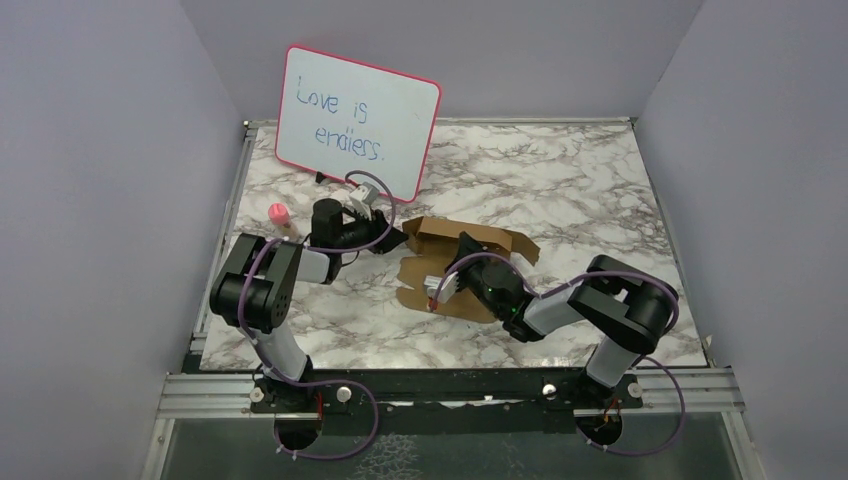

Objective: Fold the paper box

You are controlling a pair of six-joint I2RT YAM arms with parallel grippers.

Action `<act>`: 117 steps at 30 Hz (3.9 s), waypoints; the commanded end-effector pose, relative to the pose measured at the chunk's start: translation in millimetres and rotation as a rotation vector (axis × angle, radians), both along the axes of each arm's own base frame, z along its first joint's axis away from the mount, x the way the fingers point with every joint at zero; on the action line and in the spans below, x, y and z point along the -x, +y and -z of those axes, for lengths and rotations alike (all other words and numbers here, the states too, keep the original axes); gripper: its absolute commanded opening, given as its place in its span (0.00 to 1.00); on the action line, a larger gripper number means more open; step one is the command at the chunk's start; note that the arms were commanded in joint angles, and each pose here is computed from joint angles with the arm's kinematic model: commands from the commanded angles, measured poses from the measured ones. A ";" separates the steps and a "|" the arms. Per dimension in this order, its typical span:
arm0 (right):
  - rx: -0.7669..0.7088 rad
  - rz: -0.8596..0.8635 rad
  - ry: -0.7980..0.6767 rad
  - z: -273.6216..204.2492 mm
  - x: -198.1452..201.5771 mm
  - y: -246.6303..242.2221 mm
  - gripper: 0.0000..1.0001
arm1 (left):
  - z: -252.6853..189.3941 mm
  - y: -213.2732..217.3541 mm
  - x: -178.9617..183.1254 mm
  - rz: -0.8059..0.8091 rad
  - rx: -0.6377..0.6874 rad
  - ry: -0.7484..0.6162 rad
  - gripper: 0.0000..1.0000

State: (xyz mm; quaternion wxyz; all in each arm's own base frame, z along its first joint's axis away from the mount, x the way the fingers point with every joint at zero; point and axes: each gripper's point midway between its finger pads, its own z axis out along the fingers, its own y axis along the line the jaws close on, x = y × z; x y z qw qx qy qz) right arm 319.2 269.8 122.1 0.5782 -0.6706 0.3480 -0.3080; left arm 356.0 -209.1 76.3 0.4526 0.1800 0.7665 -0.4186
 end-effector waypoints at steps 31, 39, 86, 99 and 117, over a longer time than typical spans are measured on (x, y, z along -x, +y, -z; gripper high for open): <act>0.037 -0.021 0.019 10.4 2.5 3.8 0.01 | -7.7 -35.7 15.3 0.067 -0.049 -0.192 0.49; 0.124 0.000 0.015 21.5 1.7 4.9 0.01 | 0.0 -28.5 10.0 -0.022 -0.083 -0.203 0.50; 0.081 -0.050 0.090 17.3 11.4 19.9 0.01 | -4.9 -8.4 -33.2 -0.580 -0.043 -0.365 0.55; 0.066 -0.050 0.105 15.9 11.9 21.0 0.01 | 0.3 17.1 -29.7 -0.850 -0.092 -0.308 0.40; 0.030 -0.058 0.120 11.8 14.3 21.7 0.01 | 19.7 45.2 -24.9 -1.084 -0.241 -0.216 0.51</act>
